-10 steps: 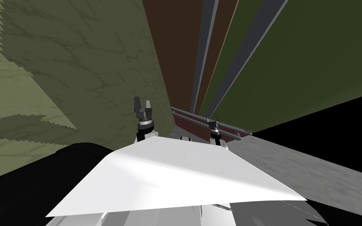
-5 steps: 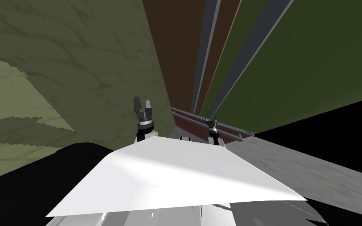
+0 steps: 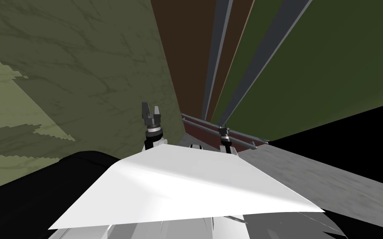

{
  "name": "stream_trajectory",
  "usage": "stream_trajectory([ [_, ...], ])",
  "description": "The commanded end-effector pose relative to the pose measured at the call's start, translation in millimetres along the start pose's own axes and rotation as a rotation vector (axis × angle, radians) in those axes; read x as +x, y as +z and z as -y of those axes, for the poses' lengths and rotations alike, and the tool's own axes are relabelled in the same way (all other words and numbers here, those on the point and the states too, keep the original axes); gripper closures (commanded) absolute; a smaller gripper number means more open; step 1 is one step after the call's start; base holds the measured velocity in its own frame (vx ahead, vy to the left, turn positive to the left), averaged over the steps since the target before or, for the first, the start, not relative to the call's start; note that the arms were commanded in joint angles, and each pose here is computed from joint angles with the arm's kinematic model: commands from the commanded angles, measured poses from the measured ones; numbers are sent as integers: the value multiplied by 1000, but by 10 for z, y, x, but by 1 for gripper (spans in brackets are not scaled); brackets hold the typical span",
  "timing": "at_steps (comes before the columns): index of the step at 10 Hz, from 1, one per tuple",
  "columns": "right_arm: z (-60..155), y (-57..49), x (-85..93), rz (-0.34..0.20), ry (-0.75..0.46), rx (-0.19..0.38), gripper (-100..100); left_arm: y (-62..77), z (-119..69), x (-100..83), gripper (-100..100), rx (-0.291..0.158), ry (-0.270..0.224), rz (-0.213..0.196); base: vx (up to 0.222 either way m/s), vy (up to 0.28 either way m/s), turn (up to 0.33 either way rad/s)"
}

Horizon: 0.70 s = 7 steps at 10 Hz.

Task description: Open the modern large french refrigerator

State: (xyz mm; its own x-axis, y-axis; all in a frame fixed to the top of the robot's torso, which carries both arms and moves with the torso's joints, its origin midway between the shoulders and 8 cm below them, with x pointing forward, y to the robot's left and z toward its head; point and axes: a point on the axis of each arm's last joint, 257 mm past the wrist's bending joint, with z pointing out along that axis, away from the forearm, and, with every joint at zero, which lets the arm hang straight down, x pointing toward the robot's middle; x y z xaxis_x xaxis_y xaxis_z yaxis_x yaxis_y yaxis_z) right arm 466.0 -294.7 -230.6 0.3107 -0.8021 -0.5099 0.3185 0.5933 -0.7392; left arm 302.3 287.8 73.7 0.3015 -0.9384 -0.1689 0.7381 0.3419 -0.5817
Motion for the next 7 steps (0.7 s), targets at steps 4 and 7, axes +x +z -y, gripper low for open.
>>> stream_trajectory([
  [4,-200,147,-339,134,81,-92,100,1,0,0,0,0,0,0,-240,-137,108],
  [7,-307,186,-503,196,120,-145,100,1,0,0,0,0,0,0,-213,-125,84],
])
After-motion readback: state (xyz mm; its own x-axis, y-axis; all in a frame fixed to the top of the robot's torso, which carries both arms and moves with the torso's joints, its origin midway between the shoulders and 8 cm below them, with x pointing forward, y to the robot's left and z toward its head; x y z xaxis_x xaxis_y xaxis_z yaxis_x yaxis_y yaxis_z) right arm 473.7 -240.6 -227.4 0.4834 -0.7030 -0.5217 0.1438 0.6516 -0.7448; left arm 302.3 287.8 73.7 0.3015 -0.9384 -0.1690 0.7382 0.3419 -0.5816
